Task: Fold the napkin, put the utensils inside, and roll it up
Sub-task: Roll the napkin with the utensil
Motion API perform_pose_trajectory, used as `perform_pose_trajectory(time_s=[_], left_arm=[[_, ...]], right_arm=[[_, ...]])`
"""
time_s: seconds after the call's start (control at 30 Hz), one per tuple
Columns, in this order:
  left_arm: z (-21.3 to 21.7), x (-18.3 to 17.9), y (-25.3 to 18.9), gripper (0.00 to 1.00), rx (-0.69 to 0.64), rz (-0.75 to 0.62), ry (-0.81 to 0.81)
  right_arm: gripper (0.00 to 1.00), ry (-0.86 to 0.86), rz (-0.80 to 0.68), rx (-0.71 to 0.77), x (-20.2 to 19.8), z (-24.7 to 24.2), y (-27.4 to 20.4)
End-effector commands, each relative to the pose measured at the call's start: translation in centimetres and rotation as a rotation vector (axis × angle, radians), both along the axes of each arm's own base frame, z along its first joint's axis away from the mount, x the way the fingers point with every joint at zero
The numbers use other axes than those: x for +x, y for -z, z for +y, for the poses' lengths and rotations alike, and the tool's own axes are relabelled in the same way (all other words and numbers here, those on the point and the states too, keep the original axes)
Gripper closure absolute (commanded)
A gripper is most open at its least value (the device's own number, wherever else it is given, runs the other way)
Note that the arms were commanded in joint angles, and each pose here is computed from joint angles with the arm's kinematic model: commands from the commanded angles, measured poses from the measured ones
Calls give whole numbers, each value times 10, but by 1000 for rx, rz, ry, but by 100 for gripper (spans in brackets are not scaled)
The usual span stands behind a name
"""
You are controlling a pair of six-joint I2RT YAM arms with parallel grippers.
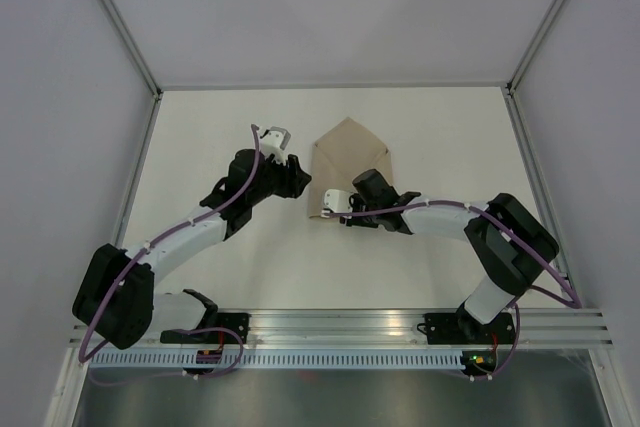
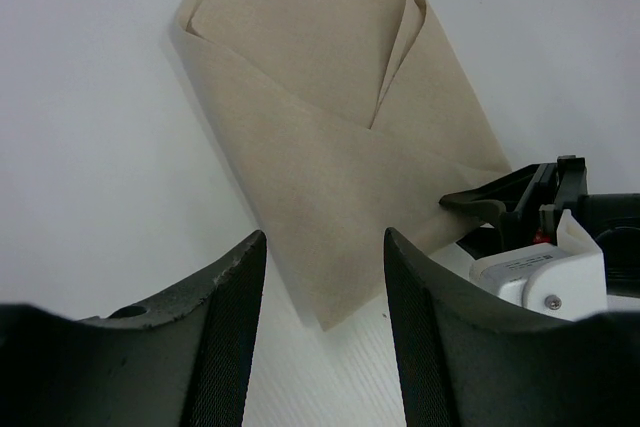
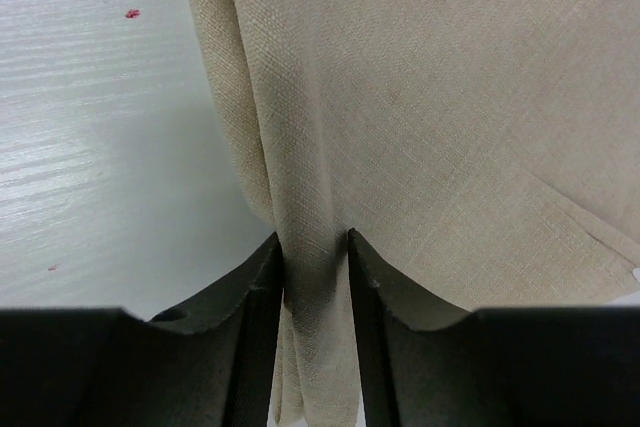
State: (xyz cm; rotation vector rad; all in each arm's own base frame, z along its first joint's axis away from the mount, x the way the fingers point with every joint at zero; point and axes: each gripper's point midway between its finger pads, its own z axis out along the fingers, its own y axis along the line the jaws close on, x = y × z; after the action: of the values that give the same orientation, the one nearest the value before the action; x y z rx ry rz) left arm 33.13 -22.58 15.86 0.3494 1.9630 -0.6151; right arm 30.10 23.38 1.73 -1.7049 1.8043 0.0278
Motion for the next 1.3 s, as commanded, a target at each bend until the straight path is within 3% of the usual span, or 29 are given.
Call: perform_pose_trajectory(time_s=[0.0, 0.23, 0.73, 0.87, 1.03, 1.27], left_arm=[[-10, 0, -5, 44, -40, -56, 43], [-13, -12, 12, 45, -27, -74, 49], [-33, -17, 34, 54, 113, -203, 104], [-38, -24, 20, 55, 38, -340, 137], [-47, -39, 21, 57, 88, -464, 242], [-59, -50, 21, 52, 152, -544, 318]], right_arm=[[63, -25, 230, -138, -49, -35, 50], [72, -34, 301, -119, -54, -36, 50], [77, -73, 571, -31, -65, -35, 45], [78, -79, 639, -17, -67, -35, 44], [78, -84, 708, -22, -72, -39, 48], [79, -84, 774, -15, -69, -42, 51]])
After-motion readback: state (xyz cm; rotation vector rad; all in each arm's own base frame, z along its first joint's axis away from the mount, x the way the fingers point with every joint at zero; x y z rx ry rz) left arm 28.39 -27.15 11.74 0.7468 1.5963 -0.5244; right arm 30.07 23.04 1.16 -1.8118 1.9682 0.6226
